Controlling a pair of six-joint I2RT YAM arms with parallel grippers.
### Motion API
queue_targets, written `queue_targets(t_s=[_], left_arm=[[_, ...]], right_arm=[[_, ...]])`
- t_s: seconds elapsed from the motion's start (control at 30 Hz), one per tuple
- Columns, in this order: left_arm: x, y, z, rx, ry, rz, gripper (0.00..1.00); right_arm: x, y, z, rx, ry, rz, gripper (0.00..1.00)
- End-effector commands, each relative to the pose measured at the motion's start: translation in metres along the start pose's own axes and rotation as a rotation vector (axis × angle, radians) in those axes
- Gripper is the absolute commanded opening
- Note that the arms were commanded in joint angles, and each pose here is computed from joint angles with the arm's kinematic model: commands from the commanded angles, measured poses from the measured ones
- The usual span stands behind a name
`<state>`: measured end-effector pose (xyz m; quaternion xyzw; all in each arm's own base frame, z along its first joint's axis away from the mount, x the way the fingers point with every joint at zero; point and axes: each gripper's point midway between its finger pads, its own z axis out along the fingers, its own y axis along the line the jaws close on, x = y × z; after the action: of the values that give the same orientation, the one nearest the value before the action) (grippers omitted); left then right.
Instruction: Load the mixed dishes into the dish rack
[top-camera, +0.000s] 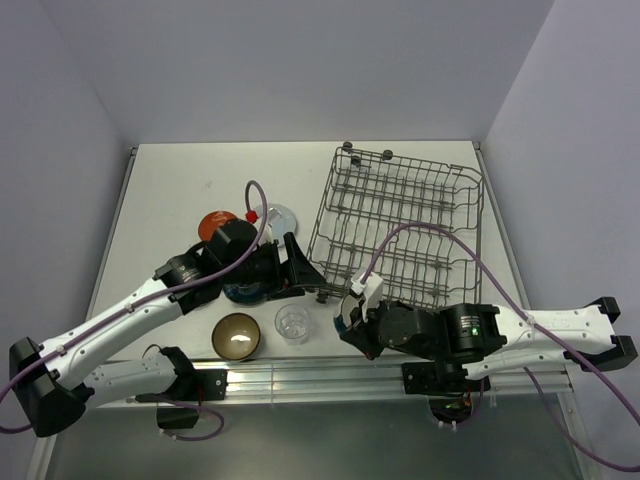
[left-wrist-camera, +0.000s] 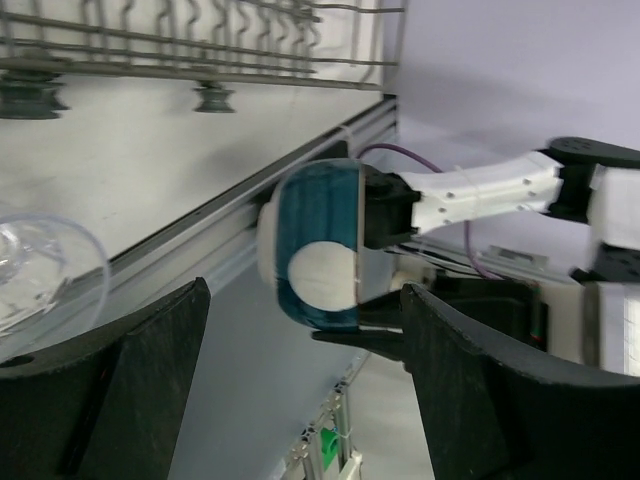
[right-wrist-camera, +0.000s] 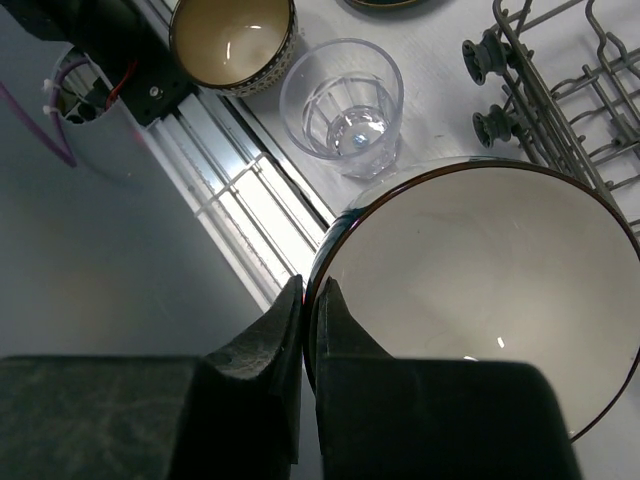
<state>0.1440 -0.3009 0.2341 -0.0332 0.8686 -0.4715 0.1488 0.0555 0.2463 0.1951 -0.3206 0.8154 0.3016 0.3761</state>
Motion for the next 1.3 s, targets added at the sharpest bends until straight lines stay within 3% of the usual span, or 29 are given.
queue_targets(t_s=[0.0,0.33,0.63,0.97,1.13,1.27], left_arm=[[0.004,-0.038,-0.015,0.174,0.008,0.010,0.84],[0.016,-0.030,-0.011,0.167,0.025,0.039,0.82],[0.006,0.013,0.007,-0.085,-0.075,0.199,0.74],[0.016,0.012,0.018,-0.034,-0.058,0.256,0.71],[0.004,0.026,0.004,-0.138,-0.138,0.209,0.70],[-0.015,0.029,-0.022,-0.176,-0.277,0.144,0.70]], right_arm=[[-0.031,0.011,-0.013,-0.053,-0.094,-0.028,0.00],[-0.040,0.016,-0.005,-0.023,-0.077,-0.077,0.00],[-0.032,0.026,-0.004,-0.064,0.001,-0.126,0.00],[-0.017,0.032,-0.010,-0.107,0.081,-0.128,0.00],[-0.008,0.020,0.000,-0.034,0.075,-0.060,0.00],[0.014,0.014,0.027,0.019,0.092,-0.042,0.00]])
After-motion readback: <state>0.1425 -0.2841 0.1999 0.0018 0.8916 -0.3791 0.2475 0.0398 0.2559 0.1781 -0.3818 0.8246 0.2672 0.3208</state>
